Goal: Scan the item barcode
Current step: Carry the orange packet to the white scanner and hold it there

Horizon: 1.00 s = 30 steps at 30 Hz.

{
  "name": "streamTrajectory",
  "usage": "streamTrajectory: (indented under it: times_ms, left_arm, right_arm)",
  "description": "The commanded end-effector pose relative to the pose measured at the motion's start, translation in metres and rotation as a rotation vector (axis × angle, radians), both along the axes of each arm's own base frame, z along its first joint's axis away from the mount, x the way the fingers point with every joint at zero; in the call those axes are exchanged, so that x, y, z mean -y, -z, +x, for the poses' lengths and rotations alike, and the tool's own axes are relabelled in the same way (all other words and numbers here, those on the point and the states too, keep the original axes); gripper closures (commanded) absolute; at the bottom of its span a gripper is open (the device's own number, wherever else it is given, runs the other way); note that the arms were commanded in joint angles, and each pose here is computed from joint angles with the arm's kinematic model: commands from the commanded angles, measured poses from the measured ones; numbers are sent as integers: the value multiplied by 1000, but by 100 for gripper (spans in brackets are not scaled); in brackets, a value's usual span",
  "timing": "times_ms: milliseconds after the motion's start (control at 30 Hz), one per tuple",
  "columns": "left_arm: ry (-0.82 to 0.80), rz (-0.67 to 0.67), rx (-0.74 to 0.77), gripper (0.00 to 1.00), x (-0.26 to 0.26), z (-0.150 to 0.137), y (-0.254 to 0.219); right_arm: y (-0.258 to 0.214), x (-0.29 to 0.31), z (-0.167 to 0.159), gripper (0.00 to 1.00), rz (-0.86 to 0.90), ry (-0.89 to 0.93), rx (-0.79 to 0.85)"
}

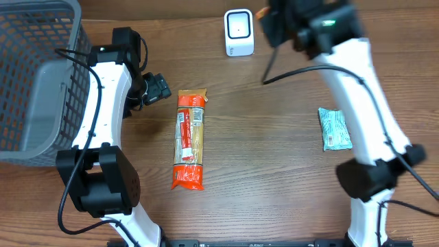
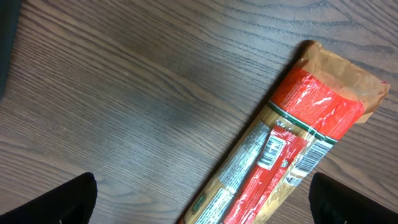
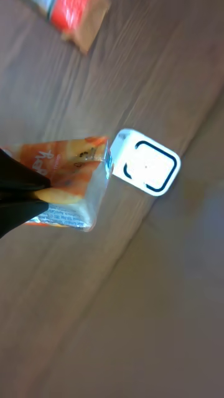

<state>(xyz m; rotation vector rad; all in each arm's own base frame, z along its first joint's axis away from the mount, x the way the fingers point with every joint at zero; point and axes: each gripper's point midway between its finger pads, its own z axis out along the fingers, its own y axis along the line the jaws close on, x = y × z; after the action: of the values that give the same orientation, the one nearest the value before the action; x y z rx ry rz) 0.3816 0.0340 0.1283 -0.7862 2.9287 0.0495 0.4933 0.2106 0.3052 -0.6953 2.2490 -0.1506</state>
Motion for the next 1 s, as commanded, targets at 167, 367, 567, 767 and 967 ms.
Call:
streamTrajectory:
  times_ms: [167, 367, 567, 767, 967]
  left_arm:
    - [15, 3, 18, 0, 3, 0, -7]
    - [15, 3, 18, 0, 3, 0, -7]
    - [15, 3, 18, 0, 3, 0, -7]
    - [15, 3, 18, 0, 3, 0, -7]
    - [15, 3, 18, 0, 3, 0, -7]
  right_arm:
    - [56, -14, 55, 96, -381, -21, 112]
    - [73, -31, 86, 96, -395, -5, 204]
    - [81, -44, 105, 96, -351, 11, 275]
    - [101, -56, 122, 96, -342, 8, 315]
    - [142, -62, 131, 96, -375, -18, 289]
